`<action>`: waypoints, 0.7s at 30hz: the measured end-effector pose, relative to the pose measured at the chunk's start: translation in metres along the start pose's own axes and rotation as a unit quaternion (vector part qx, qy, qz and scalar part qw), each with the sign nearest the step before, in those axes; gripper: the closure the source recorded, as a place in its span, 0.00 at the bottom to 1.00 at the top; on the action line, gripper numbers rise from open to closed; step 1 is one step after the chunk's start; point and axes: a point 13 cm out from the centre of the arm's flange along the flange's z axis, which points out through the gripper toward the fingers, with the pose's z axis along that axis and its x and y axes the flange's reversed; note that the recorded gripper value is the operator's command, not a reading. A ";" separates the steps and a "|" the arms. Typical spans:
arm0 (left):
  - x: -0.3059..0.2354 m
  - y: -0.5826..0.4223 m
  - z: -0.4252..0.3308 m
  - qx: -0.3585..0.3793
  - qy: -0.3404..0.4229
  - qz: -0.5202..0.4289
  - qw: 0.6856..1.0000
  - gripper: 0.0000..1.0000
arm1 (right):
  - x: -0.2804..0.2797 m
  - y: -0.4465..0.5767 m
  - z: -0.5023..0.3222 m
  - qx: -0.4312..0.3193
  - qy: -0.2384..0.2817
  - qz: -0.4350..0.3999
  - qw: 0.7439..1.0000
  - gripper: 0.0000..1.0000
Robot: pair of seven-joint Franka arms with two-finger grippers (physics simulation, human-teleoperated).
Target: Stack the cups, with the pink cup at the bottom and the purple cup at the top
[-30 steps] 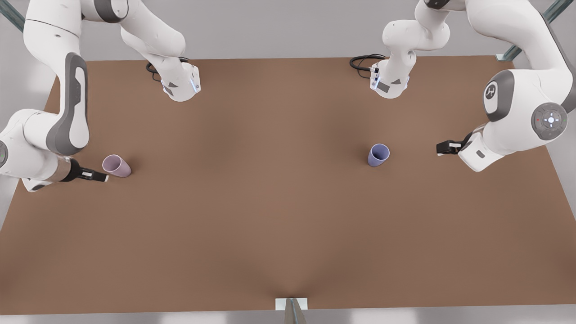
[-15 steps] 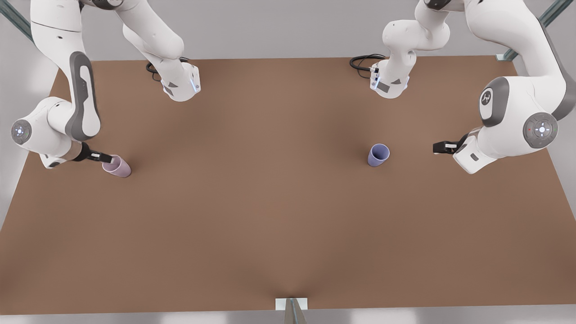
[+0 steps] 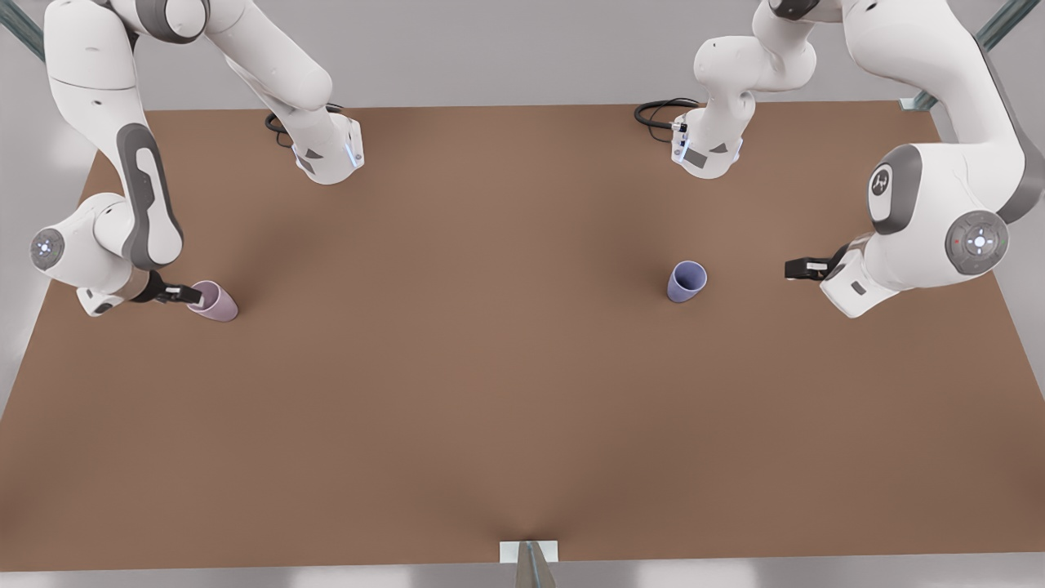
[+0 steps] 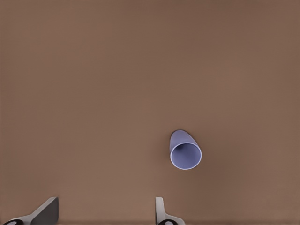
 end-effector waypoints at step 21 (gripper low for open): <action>0.007 0.001 -0.025 -0.002 -0.025 0.001 1.000 0.00 | -0.003 0.005 0.025 -0.002 -0.006 -0.056 0.998 0.77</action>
